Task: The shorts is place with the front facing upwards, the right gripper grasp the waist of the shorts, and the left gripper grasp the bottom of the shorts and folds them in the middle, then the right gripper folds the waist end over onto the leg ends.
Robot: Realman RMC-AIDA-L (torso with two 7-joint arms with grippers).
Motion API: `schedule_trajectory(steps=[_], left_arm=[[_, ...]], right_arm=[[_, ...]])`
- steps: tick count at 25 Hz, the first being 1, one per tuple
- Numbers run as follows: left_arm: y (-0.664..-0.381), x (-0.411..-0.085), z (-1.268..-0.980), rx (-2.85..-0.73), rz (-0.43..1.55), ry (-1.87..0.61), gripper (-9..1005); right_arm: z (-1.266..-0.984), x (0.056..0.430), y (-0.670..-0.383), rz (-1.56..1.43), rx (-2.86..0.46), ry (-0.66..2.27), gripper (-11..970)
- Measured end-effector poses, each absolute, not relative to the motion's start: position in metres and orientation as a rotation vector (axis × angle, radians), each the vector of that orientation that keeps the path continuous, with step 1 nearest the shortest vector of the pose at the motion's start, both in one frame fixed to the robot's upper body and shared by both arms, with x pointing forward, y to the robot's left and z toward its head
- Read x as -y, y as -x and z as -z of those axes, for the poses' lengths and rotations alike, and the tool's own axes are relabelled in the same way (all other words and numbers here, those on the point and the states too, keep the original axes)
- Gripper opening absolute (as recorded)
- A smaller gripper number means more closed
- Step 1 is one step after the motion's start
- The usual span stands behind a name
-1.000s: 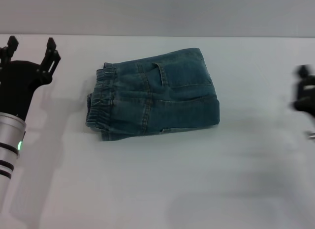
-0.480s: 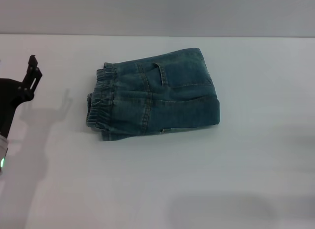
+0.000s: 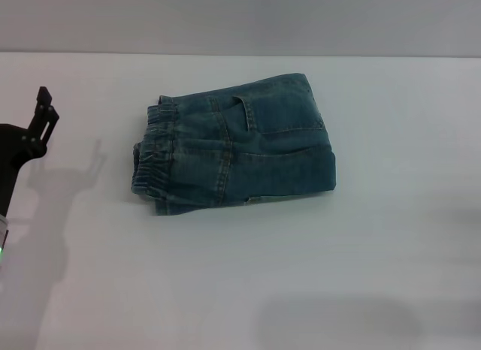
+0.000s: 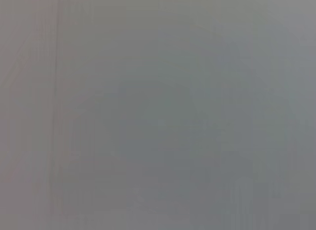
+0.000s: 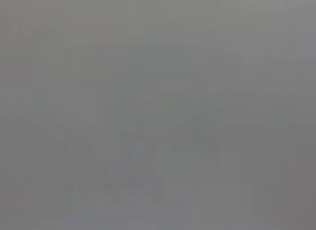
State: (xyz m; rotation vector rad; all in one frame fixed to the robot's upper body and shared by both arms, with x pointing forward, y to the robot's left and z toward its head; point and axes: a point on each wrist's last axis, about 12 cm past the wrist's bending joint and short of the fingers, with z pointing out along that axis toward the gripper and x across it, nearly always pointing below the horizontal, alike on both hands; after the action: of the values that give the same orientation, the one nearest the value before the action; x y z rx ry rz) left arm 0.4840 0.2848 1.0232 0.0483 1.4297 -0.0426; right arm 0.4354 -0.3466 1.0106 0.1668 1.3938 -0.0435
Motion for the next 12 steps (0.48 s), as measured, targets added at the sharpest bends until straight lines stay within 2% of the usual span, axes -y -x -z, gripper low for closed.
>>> schedule_trajectory(steps=[5, 12], left_arm=[[-0.481, -0.284, -1.025, -1.407, 0.047, -0.06, 833], [-0.48, -0.287, -1.022, -1.421, 0.039, -0.062, 833]], right_arm=[[-1.01, 0.351, -0.432, 0.003, -1.386, -0.217, 169], [-1.012, 0.351, -0.425, 0.018, -1.359, -0.201, 456]])
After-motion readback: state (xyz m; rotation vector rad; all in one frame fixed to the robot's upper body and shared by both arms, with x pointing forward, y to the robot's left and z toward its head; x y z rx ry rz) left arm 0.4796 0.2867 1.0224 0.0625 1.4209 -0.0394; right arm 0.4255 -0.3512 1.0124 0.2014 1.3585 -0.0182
